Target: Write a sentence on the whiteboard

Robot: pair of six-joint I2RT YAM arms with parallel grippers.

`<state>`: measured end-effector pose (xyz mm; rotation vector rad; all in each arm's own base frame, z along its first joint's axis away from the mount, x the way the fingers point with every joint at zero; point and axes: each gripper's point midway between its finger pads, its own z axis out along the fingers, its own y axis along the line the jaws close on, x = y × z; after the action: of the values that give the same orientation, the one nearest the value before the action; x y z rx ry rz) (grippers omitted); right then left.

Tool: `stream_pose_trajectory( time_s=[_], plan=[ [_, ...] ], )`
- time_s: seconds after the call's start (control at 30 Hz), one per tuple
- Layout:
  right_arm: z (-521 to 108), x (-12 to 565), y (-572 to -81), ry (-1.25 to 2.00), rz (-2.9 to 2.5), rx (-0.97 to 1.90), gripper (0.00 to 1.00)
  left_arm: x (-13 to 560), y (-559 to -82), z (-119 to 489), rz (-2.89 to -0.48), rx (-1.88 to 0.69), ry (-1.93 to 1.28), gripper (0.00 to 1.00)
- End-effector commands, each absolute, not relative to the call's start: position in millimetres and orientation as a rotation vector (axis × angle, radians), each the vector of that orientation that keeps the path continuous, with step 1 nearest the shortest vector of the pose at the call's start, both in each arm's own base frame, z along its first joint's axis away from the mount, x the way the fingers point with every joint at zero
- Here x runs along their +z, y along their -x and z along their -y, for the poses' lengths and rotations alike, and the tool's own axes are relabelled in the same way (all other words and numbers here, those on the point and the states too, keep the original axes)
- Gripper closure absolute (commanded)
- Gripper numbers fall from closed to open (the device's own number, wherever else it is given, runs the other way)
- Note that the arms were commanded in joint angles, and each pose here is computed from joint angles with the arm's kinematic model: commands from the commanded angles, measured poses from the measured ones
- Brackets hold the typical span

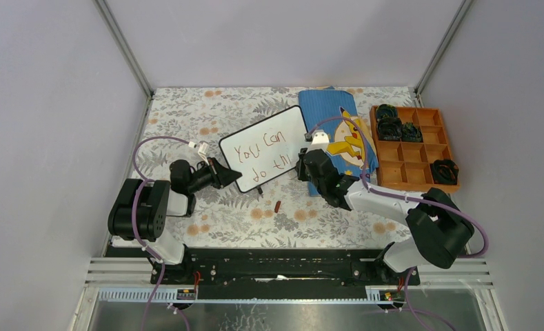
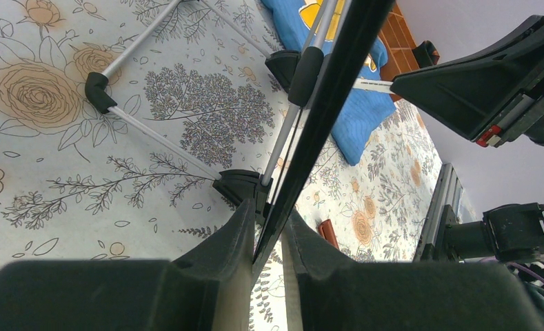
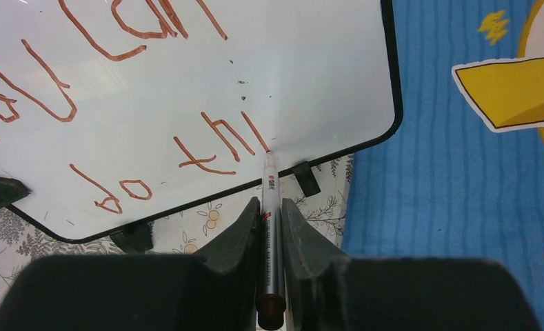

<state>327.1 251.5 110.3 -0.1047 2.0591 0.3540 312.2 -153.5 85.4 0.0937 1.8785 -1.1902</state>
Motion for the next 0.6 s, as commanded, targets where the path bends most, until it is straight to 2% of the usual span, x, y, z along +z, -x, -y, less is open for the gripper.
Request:
stream_pose_trajectory(
  time_s=[0.0, 0.3, 0.57],
  plan=[
    [-250, 140, -331, 0.045, -1.989, 0.412, 1.00, 74, -314, 152, -1.918, -1.159, -0.085, 0.75],
    [-242, 187, -338, -0.079, -1.901, 0.511, 1.00, 73, -314, 153, -1.919, -1.161, -0.088, 0.75],
    [-240, 177, -348, -0.130, -1.931, 0.556, 1.00, 74, -314, 153, -1.918, -1.161, -0.090, 0.75]
  ],
)
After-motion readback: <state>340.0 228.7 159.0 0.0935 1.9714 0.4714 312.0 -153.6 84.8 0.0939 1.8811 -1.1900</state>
